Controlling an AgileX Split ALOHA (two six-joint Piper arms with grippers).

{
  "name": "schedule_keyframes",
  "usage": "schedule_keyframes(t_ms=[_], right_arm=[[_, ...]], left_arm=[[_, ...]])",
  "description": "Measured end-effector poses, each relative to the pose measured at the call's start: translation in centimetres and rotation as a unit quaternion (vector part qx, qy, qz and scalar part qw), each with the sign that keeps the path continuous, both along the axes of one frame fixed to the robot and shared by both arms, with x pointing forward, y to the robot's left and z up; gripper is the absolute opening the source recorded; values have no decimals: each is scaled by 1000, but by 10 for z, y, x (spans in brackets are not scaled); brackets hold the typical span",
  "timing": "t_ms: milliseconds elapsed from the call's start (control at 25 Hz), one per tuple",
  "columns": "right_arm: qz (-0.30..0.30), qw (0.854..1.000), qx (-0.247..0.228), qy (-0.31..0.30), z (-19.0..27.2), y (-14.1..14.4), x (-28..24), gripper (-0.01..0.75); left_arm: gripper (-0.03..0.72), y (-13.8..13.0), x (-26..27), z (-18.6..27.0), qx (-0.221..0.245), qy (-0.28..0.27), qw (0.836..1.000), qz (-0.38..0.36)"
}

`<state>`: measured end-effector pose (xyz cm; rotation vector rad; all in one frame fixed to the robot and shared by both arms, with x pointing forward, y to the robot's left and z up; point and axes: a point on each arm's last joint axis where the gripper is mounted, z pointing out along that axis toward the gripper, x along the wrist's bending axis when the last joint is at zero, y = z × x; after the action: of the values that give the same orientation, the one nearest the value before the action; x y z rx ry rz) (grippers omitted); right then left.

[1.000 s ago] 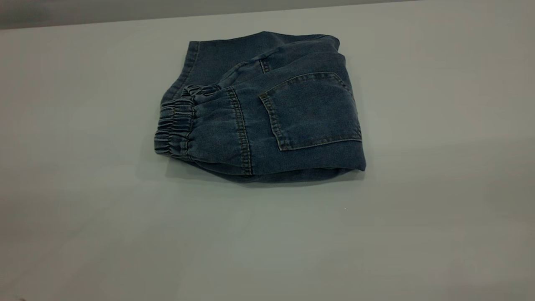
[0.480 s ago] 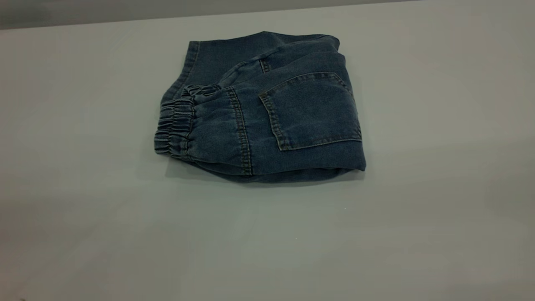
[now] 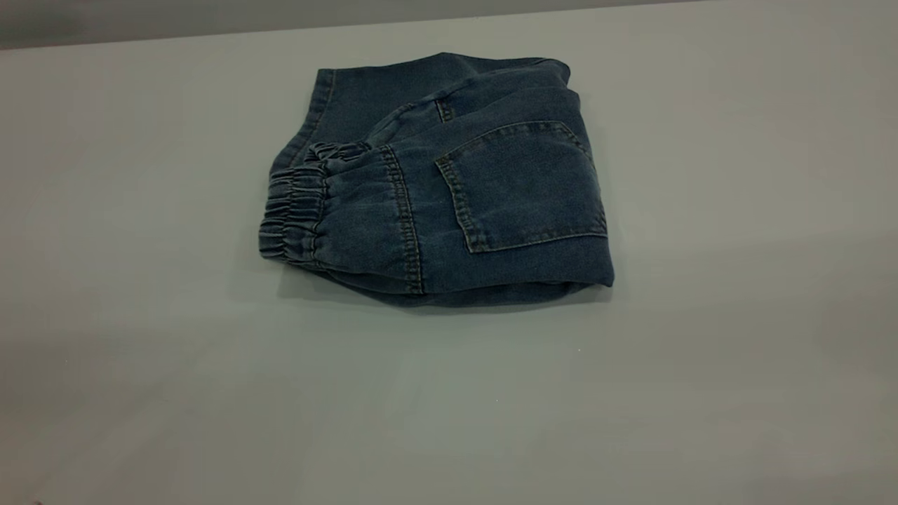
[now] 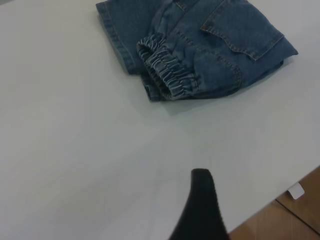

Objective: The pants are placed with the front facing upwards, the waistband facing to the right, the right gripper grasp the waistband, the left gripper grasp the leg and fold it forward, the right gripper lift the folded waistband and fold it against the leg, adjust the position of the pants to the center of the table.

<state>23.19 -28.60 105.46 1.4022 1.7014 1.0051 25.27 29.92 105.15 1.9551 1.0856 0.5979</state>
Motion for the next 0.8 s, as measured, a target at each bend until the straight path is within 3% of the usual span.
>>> schedule_keyframes(t_ms=[440, 800], right_arm=[[-1, 1000, 1, 0, 0, 0, 0, 591], [3, 1000, 1, 0, 0, 0, 0, 591]], left_arm=[[517, 0, 0, 0, 0, 0, 1000, 5], [517, 5, -1, 0, 1, 0, 987, 160]])
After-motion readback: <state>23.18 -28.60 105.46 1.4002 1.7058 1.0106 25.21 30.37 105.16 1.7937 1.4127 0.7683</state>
